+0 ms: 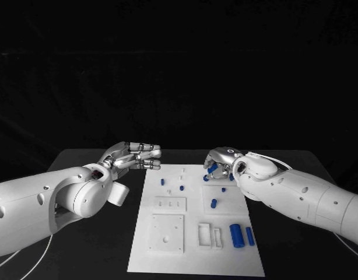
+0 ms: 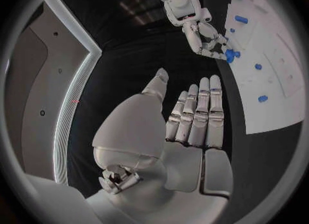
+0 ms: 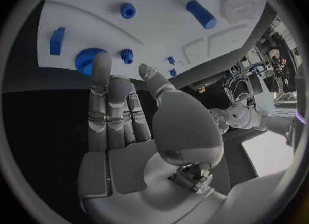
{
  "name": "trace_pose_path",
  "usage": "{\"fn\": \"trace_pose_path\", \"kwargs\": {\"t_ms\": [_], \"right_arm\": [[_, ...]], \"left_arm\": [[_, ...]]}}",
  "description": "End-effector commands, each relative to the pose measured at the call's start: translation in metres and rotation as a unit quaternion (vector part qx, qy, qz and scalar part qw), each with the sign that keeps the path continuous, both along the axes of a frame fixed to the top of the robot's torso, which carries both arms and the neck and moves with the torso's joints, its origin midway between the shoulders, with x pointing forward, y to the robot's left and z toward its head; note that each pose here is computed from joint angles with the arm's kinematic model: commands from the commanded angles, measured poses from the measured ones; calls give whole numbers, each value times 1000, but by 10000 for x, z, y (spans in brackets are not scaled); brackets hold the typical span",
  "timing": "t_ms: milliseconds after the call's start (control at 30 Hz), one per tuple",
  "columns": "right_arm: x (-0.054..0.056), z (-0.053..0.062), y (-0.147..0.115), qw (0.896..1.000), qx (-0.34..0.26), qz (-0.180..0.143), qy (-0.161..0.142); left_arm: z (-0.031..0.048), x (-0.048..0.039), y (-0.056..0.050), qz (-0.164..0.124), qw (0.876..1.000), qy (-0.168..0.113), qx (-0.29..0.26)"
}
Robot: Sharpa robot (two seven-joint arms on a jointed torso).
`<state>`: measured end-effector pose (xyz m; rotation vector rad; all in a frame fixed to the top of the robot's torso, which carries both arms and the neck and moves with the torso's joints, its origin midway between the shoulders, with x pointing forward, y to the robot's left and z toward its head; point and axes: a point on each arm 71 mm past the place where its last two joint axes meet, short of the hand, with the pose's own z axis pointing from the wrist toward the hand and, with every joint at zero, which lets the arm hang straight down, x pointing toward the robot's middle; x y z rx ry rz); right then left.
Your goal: Assemble the parts on the task board
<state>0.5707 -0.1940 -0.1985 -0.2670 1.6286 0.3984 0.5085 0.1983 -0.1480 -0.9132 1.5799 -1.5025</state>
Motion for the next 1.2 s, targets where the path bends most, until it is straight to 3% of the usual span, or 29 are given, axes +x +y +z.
{"fn": "trace_pose_path", "kwargs": {"t_ms": [33, 1200], "right_arm": [[0, -21, 2, 1000, -16, 0, -2], [-11, -141, 38, 999, -36, -8, 14]], "left_arm": [[19, 2, -30, -11, 1000, -3, -5], [8, 16, -33, -11, 1000, 2, -2]]}}
